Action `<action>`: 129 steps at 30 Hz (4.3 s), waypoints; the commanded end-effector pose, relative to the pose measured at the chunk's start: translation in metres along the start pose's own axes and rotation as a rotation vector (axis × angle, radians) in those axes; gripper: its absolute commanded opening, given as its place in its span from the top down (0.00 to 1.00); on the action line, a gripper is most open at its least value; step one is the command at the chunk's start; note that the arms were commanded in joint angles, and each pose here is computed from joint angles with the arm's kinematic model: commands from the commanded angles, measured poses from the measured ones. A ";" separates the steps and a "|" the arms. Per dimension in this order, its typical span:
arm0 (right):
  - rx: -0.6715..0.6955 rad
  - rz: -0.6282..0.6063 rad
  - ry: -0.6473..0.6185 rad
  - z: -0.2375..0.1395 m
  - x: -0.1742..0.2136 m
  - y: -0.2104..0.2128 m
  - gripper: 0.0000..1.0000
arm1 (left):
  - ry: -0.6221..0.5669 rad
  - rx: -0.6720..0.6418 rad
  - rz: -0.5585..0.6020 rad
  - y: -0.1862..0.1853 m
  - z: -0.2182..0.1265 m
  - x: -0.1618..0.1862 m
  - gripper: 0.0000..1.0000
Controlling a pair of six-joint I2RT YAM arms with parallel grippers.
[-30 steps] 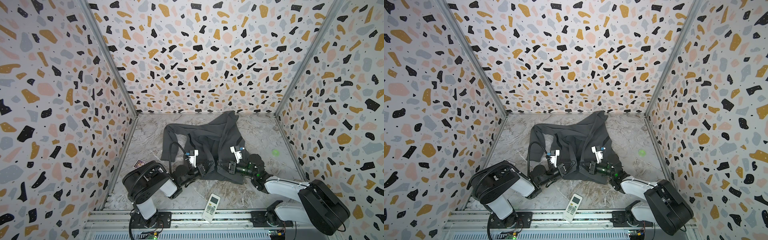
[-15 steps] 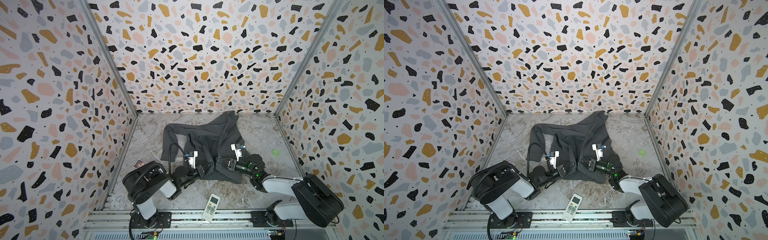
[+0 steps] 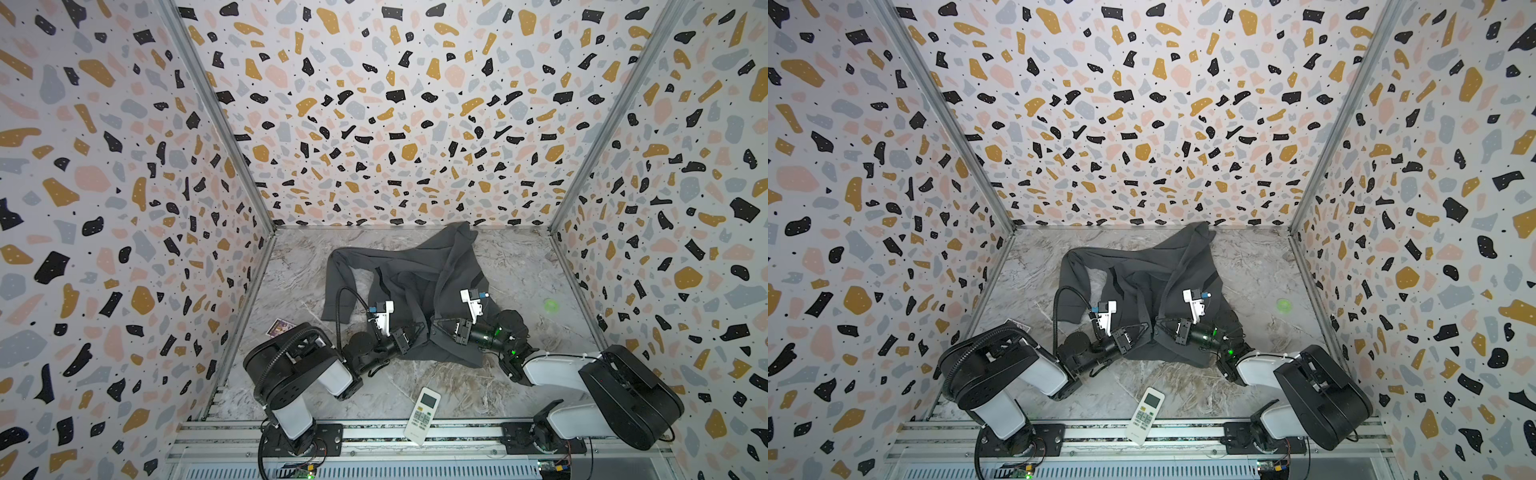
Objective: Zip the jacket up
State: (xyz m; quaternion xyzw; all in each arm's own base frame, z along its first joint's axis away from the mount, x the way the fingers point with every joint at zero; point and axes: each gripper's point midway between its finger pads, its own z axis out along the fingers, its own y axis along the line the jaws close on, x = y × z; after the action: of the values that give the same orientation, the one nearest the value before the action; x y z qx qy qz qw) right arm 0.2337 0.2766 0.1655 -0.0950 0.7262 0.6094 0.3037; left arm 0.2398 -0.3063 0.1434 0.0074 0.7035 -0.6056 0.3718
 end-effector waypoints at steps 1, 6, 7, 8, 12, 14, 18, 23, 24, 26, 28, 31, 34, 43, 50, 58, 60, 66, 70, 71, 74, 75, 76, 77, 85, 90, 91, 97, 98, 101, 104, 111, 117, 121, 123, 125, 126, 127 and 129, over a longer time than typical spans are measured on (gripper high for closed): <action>-0.028 -0.059 0.002 0.007 -0.004 0.013 1.00 | -0.182 0.298 0.077 -0.079 -0.011 -0.043 1.00; -0.035 -0.051 -0.001 0.007 -0.003 0.014 1.00 | -0.182 0.303 0.077 -0.081 -0.012 -0.044 1.00; -0.036 -0.051 -0.001 0.008 -0.004 0.014 1.00 | -0.182 0.305 0.077 -0.081 -0.012 -0.044 1.00; -0.036 -0.049 -0.003 0.008 -0.004 0.014 1.00 | -0.181 0.305 0.076 -0.081 -0.012 -0.044 1.00; -0.039 -0.043 -0.009 0.008 -0.005 0.014 1.00 | -0.183 0.308 0.077 -0.082 -0.013 -0.044 1.00; -0.040 -0.040 -0.008 0.008 -0.004 0.014 1.00 | -0.183 0.309 0.077 -0.083 -0.013 -0.044 1.00; -0.046 -0.033 -0.014 0.009 -0.005 0.014 1.00 | -0.183 0.309 0.077 -0.083 -0.014 -0.044 1.00; -0.045 -0.027 -0.011 0.009 -0.004 0.012 1.00 | -0.182 0.310 0.079 -0.083 -0.014 -0.044 1.00; -0.046 -0.027 -0.012 0.010 -0.004 0.012 1.00 | -0.183 0.310 0.079 -0.083 -0.014 -0.044 1.00; -0.047 -0.026 -0.012 0.010 -0.004 0.012 1.00 | -0.182 0.309 0.078 -0.083 -0.014 -0.044 1.00; -0.050 -0.025 -0.014 0.010 -0.004 0.013 1.00 | -0.181 0.307 0.078 -0.082 -0.014 -0.044 1.00; -0.056 -0.023 -0.018 0.009 -0.005 0.014 1.00 | -0.180 0.305 0.077 -0.081 -0.014 -0.043 1.00; -0.060 -0.026 -0.019 0.009 -0.005 0.015 1.00 | -0.179 0.301 0.077 -0.080 -0.013 -0.043 1.00; -0.063 -0.025 -0.016 0.009 -0.005 0.016 1.00 | -0.182 0.302 0.075 -0.080 -0.012 -0.044 1.00; -0.065 -0.020 -0.009 0.009 -0.003 0.015 1.00 | -0.180 0.294 0.073 -0.078 -0.012 -0.043 1.00; -0.065 -0.017 -0.005 0.009 -0.002 0.015 1.00 | -0.188 0.291 0.072 -0.078 -0.012 -0.044 1.00; -0.063 -0.015 -0.005 0.009 -0.002 0.014 1.00 | -0.187 0.290 0.071 -0.077 -0.011 -0.044 1.00; -0.071 -0.020 -0.008 0.009 -0.003 0.017 1.00 | -0.187 0.287 0.069 -0.076 -0.011 -0.044 1.00; -0.074 -0.018 -0.007 0.009 -0.003 0.018 1.00 | -0.184 0.292 0.069 -0.077 -0.010 -0.044 1.00; -0.075 -0.017 -0.006 0.009 -0.003 0.018 1.00 | -0.183 0.294 0.069 -0.077 -0.009 -0.044 1.00; -0.077 -0.012 -0.008 0.010 -0.003 0.017 1.00 | -0.181 0.294 0.068 -0.077 -0.009 -0.043 1.00; -0.079 -0.011 -0.010 0.010 -0.003 0.017 1.00 | -0.179 0.293 0.068 -0.077 -0.009 -0.043 1.00; -0.081 -0.010 -0.009 0.010 -0.003 0.017 1.00 | -0.178 0.292 0.067 -0.076 -0.008 -0.043 1.00; -0.082 -0.009 -0.007 0.011 -0.003 0.017 1.00 | -0.177 0.291 0.067 -0.076 -0.008 -0.042 1.00; -0.077 -0.004 -0.003 0.014 -0.003 0.014 1.00 | -0.172 0.295 0.067 -0.076 -0.008 -0.042 1.00; -0.080 -0.006 -0.004 0.015 -0.004 0.015 1.00 | -0.168 0.286 0.066 -0.074 -0.010 -0.040 1.00; -0.079 -0.005 -0.003 0.014 -0.004 0.014 1.00 | -0.168 0.285 0.067 -0.074 -0.010 -0.040 1.00; -0.067 -0.007 -0.008 0.009 -0.007 0.011 1.00 | -0.171 0.287 0.071 -0.075 -0.010 -0.041 1.00; -0.066 -0.009 -0.007 0.009 -0.007 0.011 1.00 | -0.171 0.288 0.071 -0.075 -0.010 -0.041 1.00; -0.073 -0.017 -0.001 0.007 -0.006 0.013 1.00 | -0.175 0.290 0.072 -0.075 -0.008 -0.042 1.00; -0.079 -0.024 0.005 0.005 -0.005 0.015 1.00 | -0.179 0.302 0.077 -0.079 -0.006 -0.044 1.00; -0.085 -0.042 0.003 -0.001 -0.008 0.020 1.00 | -0.173 0.337 0.086 -0.088 0.000 -0.046 1.00; -0.098 -0.052 -0.002 -0.004 -0.013 0.023 1.00 | -0.155 0.345 0.125 -0.088 0.004 -0.042 1.00; -0.101 -0.065 0.002 -0.007 -0.018 0.022 1.00 | -0.113 0.385 0.192 -0.095 0.010 -0.033 1.00; -0.101 -0.075 0.006 -0.008 -0.021 0.023 1.00 | -0.120 0.400 0.240 -0.100 0.010 -0.033 1.00; -0.097 -0.082 0.001 -0.010 -0.024 0.023 1.00 | -0.144 0.406 0.302 -0.105 0.007 -0.036 1.00; -0.092 -0.086 -0.005 -0.011 -0.026 0.023 1.00 | -0.154 0.411 0.325 -0.108 0.005 -0.038 1.00; -0.089 -0.088 -0.008 -0.012 -0.028 0.022 1.00 | -0.163 0.414 0.340 -0.111 0.003 -0.039 1.00; -0.082 -0.091 -0.021 -0.016 -0.031 0.022 1.00 | -0.175 0.419 0.364 -0.114 0.000 -0.041 1.00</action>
State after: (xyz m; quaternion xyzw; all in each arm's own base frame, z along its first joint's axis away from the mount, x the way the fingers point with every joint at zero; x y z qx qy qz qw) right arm 0.2380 0.2608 0.1753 -0.1073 0.7156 0.6209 0.3015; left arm 0.2436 -0.3287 0.1750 0.0910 0.6635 -0.6115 0.4214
